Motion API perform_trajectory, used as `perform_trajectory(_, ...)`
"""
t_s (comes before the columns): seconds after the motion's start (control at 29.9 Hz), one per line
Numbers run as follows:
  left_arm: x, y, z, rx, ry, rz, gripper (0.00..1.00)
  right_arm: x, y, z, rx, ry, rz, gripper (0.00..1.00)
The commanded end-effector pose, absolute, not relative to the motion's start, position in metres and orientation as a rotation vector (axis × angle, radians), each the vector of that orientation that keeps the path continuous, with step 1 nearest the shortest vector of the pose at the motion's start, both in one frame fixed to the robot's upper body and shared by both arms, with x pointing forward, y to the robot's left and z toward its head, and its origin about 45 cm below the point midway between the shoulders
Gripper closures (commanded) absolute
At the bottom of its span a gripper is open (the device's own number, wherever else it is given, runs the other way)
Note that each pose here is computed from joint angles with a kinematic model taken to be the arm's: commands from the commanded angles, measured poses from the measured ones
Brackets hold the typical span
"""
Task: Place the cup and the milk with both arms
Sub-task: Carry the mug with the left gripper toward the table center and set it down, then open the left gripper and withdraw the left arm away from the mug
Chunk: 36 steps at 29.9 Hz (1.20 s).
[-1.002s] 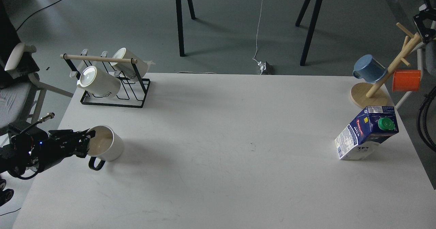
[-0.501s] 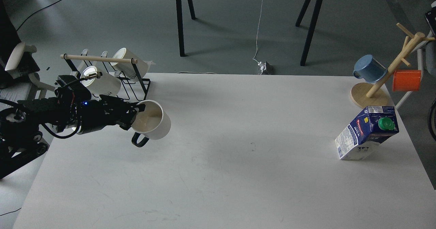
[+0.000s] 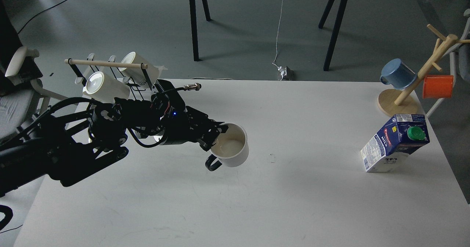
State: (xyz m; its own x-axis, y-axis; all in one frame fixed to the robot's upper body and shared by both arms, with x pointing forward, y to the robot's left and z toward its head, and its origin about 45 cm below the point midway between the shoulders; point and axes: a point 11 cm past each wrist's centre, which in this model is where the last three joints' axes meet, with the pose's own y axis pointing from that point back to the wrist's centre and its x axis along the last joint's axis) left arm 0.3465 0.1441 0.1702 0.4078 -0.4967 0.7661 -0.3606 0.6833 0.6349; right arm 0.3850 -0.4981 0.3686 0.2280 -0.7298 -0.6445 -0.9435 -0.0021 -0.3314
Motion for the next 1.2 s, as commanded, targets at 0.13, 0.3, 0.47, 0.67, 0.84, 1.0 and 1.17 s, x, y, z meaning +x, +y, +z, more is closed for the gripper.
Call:
perform_trajectory(0.13,0.341,0.089,0.143,0.88,-1.21,-0.156,0.98,0.384,-0.5,0.369,-1.778,1.558,0.37,0.0)
perform_trajectory(0.3,0.335,0.063,0.137,0.847,-1.195,-0.166,0.97,0.384,-0.499,0.369,-1.78,1.555,0.372,0.0)
perform_trajectory(0.47,0.329,0.063,0.121,0.871,-1.181,-0.207,0.92,0.384,-0.501,0.37,-1.779,1.559,0.368,0.0)
perform_trajectory(0.67,0.329,0.066,0.116,0.884,-1.17,-0.209,0.81,0.381,-0.503,0.365,-1.781,1.578,0.373,0.0)
perform_trajectory(0.84,0.328,0.061,0.114,0.881,-1.166,-0.211,0.68,0.382,-0.501,0.363,-1.778,1.571,0.381,0.0)
perform_trajectory(1.0,0.332,0.062,0.117,0.876,-1.174,-0.192,0.4,0.382,-0.502,0.363,-1.78,1.575,0.38,0.0)
perform_trajectory(1.17,0.346,0.061,0.135,0.826,-1.234,-0.087,0.01,0.38,-0.505,0.363,-1.776,1.584,0.378,0.0)
